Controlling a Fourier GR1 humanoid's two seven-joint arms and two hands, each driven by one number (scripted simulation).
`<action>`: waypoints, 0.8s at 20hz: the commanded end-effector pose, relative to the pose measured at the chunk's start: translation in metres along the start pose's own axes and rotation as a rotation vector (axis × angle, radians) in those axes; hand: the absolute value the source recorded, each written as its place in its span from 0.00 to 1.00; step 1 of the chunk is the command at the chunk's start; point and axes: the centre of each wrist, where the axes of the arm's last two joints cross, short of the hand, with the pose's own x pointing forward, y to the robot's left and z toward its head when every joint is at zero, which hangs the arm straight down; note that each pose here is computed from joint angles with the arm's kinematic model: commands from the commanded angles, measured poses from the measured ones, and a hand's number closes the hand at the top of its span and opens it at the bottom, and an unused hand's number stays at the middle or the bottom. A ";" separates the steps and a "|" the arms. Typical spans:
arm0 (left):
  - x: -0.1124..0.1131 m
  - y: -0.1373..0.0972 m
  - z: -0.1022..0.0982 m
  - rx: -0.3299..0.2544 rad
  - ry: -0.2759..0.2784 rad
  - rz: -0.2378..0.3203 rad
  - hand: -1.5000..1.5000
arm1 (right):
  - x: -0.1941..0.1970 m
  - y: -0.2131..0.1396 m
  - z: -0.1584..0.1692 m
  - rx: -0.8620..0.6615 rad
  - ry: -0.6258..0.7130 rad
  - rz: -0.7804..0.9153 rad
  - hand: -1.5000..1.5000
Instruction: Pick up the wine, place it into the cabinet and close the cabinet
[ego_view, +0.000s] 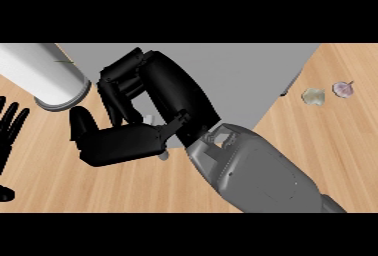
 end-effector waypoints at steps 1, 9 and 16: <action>-0.004 -0.004 0.002 0.017 0.005 -0.014 0.00 | -0.020 -0.016 -0.008 -0.081 0.044 -0.031 1.00; -0.004 -0.008 -0.017 0.015 0.001 0.007 0.00 | -0.059 -0.062 -0.017 -0.088 0.056 0.041 1.00; -0.001 -0.006 -0.017 -0.016 0.002 0.002 0.00 | -0.051 -0.104 -0.027 -0.144 0.034 0.091 1.00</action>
